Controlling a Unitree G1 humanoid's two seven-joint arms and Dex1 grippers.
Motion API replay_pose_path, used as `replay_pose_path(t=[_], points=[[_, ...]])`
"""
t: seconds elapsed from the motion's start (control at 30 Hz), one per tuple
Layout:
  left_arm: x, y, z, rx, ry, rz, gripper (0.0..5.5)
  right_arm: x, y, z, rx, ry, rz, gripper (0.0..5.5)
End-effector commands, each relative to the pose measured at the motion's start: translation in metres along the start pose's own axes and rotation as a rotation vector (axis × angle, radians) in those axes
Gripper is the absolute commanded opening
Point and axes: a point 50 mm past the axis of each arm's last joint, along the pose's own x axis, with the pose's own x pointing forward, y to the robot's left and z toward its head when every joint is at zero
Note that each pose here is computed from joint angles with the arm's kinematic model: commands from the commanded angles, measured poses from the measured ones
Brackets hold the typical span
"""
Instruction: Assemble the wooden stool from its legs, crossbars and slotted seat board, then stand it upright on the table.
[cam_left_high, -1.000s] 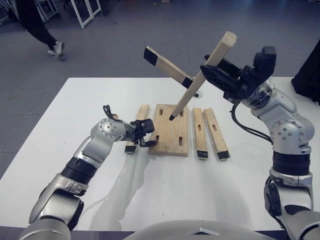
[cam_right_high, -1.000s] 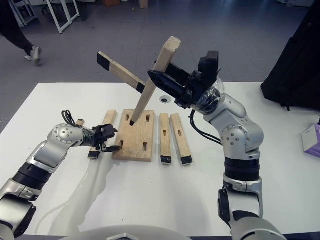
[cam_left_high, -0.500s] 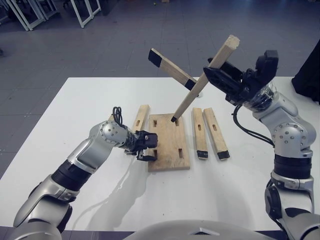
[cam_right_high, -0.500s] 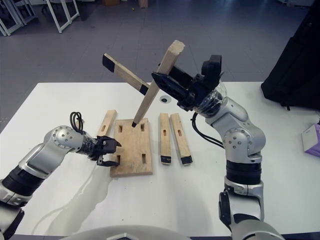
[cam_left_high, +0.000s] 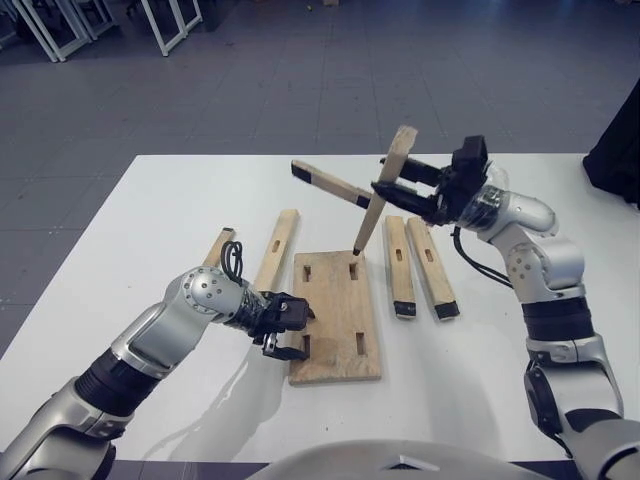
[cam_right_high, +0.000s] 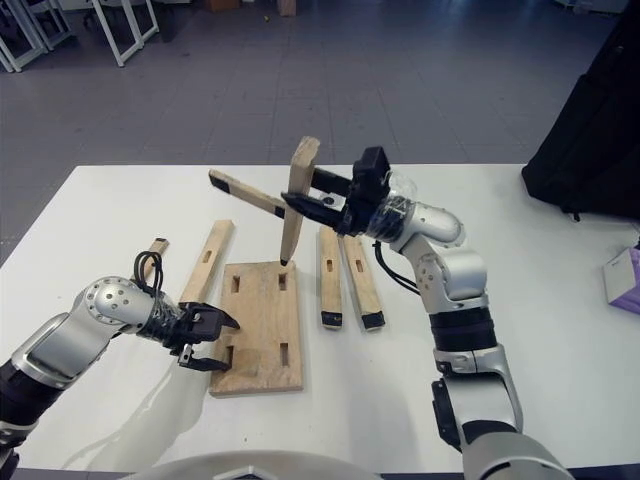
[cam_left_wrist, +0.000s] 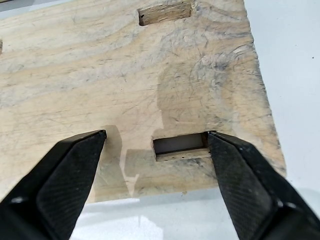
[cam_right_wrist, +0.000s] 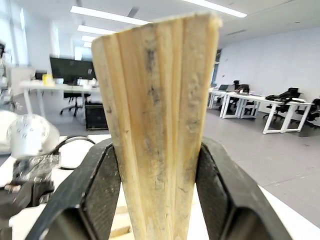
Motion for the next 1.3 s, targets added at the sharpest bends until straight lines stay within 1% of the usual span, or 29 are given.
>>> replay_pose_path(t=[0.03,0.2,0.33,0.57,0.7,0.77,0.93,1.0,1.1,1.2,1.3], points=[[0.008,-0.007,-0.011,-0.037,0.034,-0.045,3.74,0.005,-0.002,-0.003,-0.052,0.056,0.104,2.02],[0.012,-0.008,-0.012,-0.042,0.026,-0.031,3.74,0.002,-0.002,-0.017,-0.040,0.122,0.187,2.02],[0.014,-0.007,-0.014,-0.041,0.034,-0.019,3.74,0.002,-0.002,-0.023,0.008,0.165,0.257,2.02],[0.020,-0.008,-0.014,-0.043,0.030,0.001,3.74,0.002,-0.028,-0.029,0.158,0.271,0.254,2.02],[0.023,-0.008,-0.013,-0.044,0.023,0.010,3.74,-0.002,-0.030,-0.041,0.196,0.372,0.267,2.02],[0.023,-0.008,-0.013,-0.045,0.021,0.010,3.74,-0.007,-0.028,-0.050,0.244,0.416,0.263,2.02],[0.025,-0.007,-0.013,-0.039,0.019,0.003,3.74,-0.018,-0.021,-0.060,0.462,0.372,0.278,2.02],[0.026,-0.007,-0.013,-0.038,0.019,0.003,3.74,-0.025,-0.017,-0.065,0.512,0.410,0.304,2.02],[0.027,-0.009,-0.012,-0.036,0.020,0.001,3.74,-0.030,-0.016,-0.065,0.532,0.448,0.328,2.02],[0.028,-0.009,-0.012,-0.034,0.023,0.004,3.74,-0.034,-0.020,-0.066,0.479,0.476,0.309,2.02],[0.028,-0.010,-0.014,-0.036,0.026,0.005,3.74,-0.036,-0.019,-0.070,0.486,0.515,0.314,2.02]])
